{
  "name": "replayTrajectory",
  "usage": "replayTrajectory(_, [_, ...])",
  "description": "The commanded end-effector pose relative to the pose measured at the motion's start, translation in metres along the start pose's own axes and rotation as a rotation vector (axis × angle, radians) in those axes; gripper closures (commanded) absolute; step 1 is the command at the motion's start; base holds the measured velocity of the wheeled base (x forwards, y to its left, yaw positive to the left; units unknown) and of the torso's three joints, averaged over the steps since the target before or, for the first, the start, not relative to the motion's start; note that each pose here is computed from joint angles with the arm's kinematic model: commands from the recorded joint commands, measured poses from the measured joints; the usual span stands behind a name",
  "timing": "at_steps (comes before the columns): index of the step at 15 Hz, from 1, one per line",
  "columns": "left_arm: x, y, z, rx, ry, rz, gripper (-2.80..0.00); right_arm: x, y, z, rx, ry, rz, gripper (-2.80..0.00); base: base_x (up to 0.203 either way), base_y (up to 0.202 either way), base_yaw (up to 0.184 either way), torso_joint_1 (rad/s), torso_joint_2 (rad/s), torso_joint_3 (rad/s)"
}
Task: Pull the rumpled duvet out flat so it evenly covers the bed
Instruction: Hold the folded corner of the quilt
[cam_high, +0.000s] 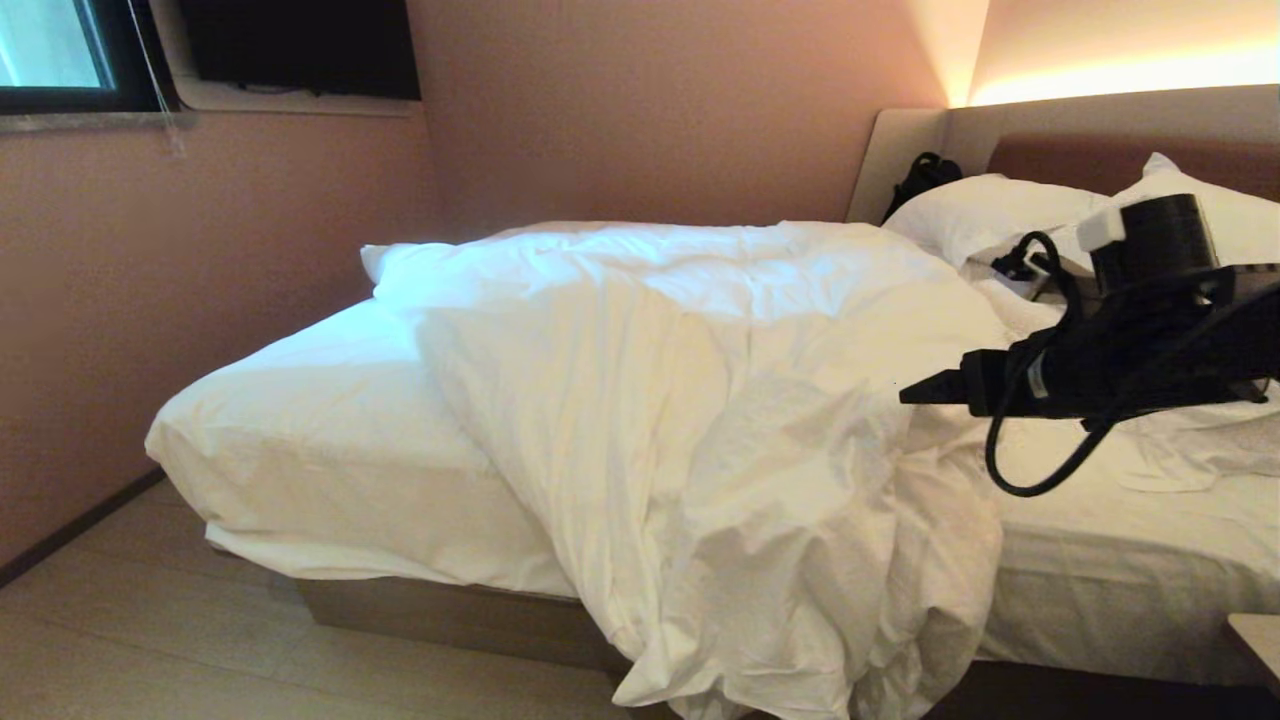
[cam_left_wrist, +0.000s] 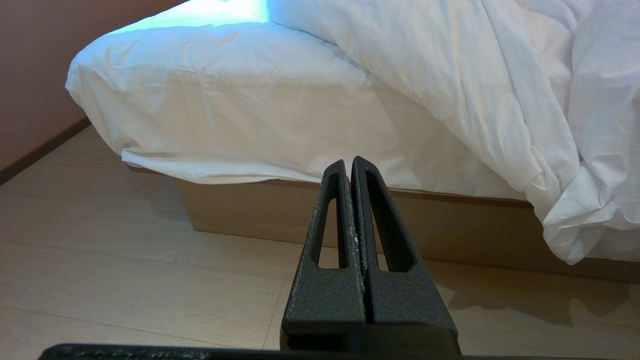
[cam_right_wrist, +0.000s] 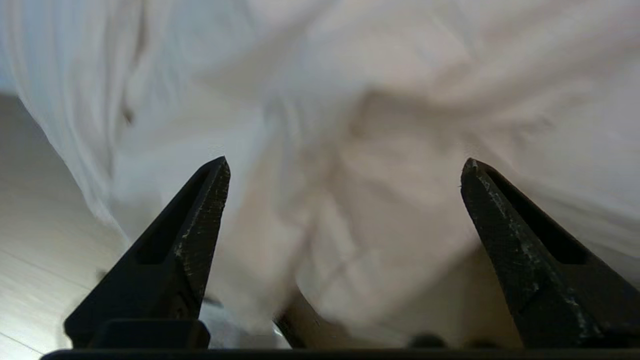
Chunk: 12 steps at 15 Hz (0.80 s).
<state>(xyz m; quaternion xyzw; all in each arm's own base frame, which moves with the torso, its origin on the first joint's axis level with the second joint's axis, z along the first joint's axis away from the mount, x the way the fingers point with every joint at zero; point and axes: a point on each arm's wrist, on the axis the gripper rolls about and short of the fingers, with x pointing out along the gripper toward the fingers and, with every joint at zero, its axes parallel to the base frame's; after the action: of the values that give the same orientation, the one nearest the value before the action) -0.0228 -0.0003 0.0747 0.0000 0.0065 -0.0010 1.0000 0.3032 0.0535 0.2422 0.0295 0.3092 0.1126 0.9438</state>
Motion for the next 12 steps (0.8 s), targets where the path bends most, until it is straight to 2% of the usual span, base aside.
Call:
replayTrajectory(1, [0.0,0.0,0.0,0.0,0.0,0.001,0.0,-0.047,0.001,-0.025,-0.154,0.069,-0.006,-2.8,0.0,0.0,0.0,0.0,0.0,0.0])
replayTrajectory(3, [0.0,0.0,0.0,0.0,-0.001,0.002,0.0,-0.061,-0.003,-0.064,-0.25,0.169,-0.003,-2.8,0.0,0.0,0.0,0.0,0.0,0.0])
replayTrajectory(4, [0.0,0.0,0.0,0.0,-0.001,0.001,0.0,-0.067,-0.005,-0.076,-0.289,0.188,-0.002,-2.8,0.0,0.0,0.0,0.0,0.0,0.0])
replayTrajectory(6, [0.0,0.0,0.0,0.0,-0.001,0.002,0.0,-0.076,-0.007,-0.106,-0.319,0.223,0.006,-2.8,0.0,0.0,0.0,0.0,0.0,0.0])
replayTrajectory(7, [0.0,0.0,0.0,0.0,-0.001,0.0,0.0,-0.08,-0.008,-0.115,-0.329,0.213,0.008,-1.48,0.0,0.0,0.0,0.0,0.0,0.0])
replayTrajectory(8, [0.0,0.0,0.0,0.0,-0.001,0.002,0.0,-0.08,-0.008,-0.119,-0.334,0.196,0.008,0.0,0.0,0.0,0.0,0.0,0.0,0.0])
replayTrajectory(10, [0.0,0.0,0.0,0.0,0.001,0.001,0.0,-0.069,-0.011,-0.142,-0.35,0.199,0.01,0.0,0.0,0.0,0.0,0.0,0.0,0.0])
replayTrajectory(12, [0.0,0.0,0.0,0.0,-0.001,0.002,0.0,-0.044,-0.015,-0.163,-0.422,0.22,0.016,0.0,0.0,0.0,0.0,0.0,0.0,0.0])
